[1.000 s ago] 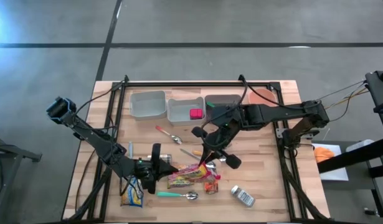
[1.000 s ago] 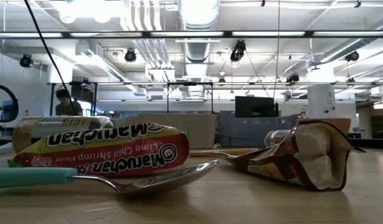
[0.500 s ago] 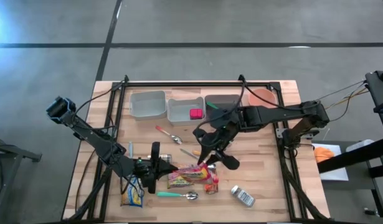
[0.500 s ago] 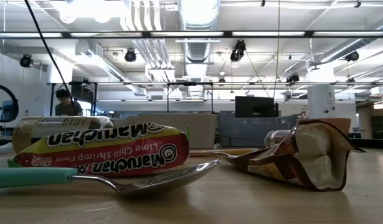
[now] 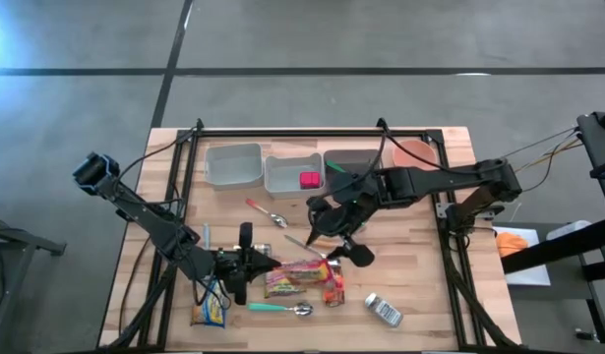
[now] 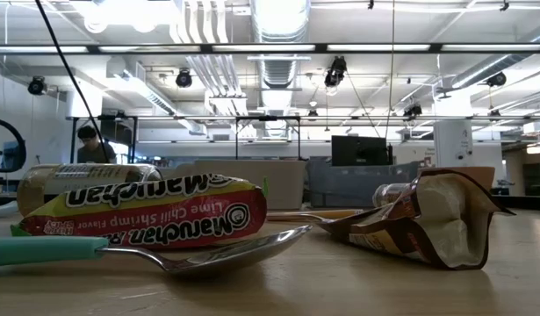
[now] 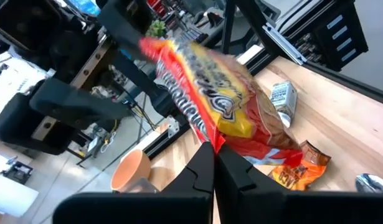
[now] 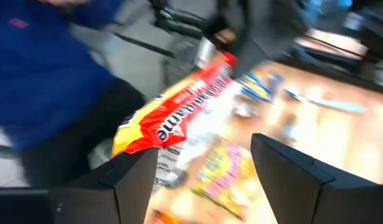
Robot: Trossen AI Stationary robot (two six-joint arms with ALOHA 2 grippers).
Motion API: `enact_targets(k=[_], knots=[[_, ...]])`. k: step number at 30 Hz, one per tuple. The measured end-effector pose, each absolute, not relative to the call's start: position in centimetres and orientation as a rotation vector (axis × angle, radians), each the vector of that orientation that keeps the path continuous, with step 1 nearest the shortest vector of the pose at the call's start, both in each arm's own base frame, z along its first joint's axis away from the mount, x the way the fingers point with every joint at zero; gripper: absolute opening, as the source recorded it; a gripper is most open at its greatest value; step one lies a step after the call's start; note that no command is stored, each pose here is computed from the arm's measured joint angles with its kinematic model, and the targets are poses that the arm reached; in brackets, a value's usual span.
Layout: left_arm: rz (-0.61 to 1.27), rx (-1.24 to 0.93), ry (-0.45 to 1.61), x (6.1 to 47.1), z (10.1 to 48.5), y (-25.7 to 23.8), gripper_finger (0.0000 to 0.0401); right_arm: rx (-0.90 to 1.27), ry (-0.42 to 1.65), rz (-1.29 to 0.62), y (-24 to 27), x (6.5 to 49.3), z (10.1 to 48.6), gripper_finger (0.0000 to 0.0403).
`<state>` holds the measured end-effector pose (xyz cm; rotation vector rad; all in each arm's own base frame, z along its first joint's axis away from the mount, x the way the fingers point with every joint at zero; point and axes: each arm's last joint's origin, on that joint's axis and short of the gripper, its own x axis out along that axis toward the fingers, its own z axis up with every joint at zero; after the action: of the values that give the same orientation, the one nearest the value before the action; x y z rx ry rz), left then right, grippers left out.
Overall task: Pick & Place Food Item
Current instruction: Put the red noodle pack into the left gray bin
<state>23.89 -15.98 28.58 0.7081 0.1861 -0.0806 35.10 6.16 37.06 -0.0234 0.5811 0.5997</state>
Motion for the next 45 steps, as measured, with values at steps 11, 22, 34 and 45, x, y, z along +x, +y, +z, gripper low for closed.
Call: enact_targets(k=[11,22,34,45], knots=[[-0.032,0.624,0.201,22.9,29.6,-15.1,0.0000,-0.177,0.724,0.227,4.9,34.7,36.0,0.0258],[0.014,0.580,0.230,22.4,29.7,-14.6,0.0000,-0.192,0.687,0.131,4.5,33.9,37.2,0.0258],[0.207,0.490,0.285,21.8,30.5,-13.3,0.0000,-0.064,0.811,0.070,4.4,33.0,36.5,0.0258],[0.430,0.288,0.361,21.1,33.4,-8.8,0.0000,0.139,1.005,-0.051,4.5,32.1,32.8,0.0258]])
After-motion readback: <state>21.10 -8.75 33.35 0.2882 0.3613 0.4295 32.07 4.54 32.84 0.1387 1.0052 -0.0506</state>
